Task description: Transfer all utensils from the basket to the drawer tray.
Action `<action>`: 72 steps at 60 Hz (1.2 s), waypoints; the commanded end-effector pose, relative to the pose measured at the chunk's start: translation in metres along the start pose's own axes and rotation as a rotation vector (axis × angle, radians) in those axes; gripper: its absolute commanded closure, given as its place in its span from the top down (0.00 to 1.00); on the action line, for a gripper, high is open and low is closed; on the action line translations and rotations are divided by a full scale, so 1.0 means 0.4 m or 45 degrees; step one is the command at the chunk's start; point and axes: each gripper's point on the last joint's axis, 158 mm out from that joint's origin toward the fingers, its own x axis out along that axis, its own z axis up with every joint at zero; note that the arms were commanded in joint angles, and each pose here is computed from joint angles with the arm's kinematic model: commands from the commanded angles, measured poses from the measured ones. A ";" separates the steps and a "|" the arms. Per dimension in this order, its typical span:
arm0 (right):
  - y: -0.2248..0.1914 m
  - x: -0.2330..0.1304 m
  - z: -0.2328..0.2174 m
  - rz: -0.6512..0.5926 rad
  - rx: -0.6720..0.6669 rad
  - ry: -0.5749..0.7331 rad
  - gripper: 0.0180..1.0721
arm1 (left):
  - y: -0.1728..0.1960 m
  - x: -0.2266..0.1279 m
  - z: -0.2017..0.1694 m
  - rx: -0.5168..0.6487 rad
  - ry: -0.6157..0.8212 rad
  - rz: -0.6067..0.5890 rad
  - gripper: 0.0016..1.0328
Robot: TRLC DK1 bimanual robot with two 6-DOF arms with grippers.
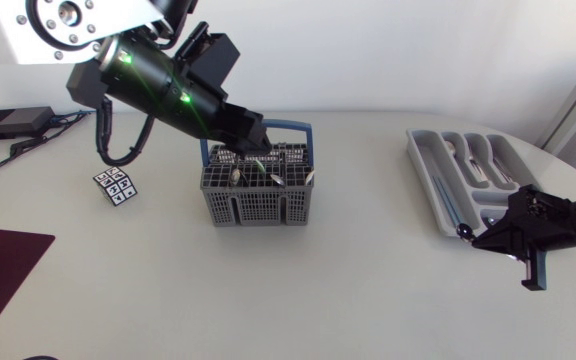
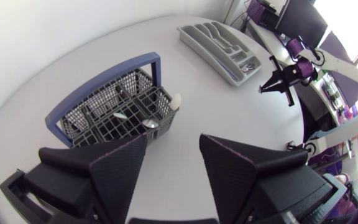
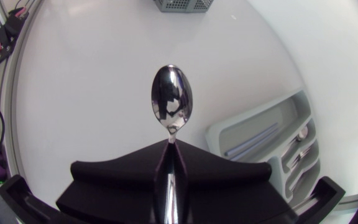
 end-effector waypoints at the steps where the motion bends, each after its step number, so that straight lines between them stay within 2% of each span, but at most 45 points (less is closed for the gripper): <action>1: -0.046 -0.004 -0.045 -0.022 -0.069 0.019 0.05 | -0.015 0.049 -0.029 0.053 0.054 0.012 0.58; 25: -0.230 -0.009 -0.250 -0.128 -0.121 0.208 0.05 | -0.061 0.124 -0.037 0.238 0.082 0.102 0.58; 40: -0.283 0.046 -0.351 -0.150 -0.150 0.337 0.06 | -0.059 0.171 -0.034 0.310 0.073 0.168 0.58; 53: -0.305 0.073 -0.379 -0.174 -0.182 0.389 0.07 | -0.076 0.203 -0.032 0.396 0.057 0.235 0.58; 65: -0.323 0.068 -0.374 -0.261 -0.225 0.408 0.25 | -0.089 0.228 -0.032 0.453 0.039 0.272 0.58; 72: -0.341 0.035 -0.356 -0.344 -0.237 0.420 0.50 | -0.082 0.254 -0.037 0.478 0.037 0.317 0.58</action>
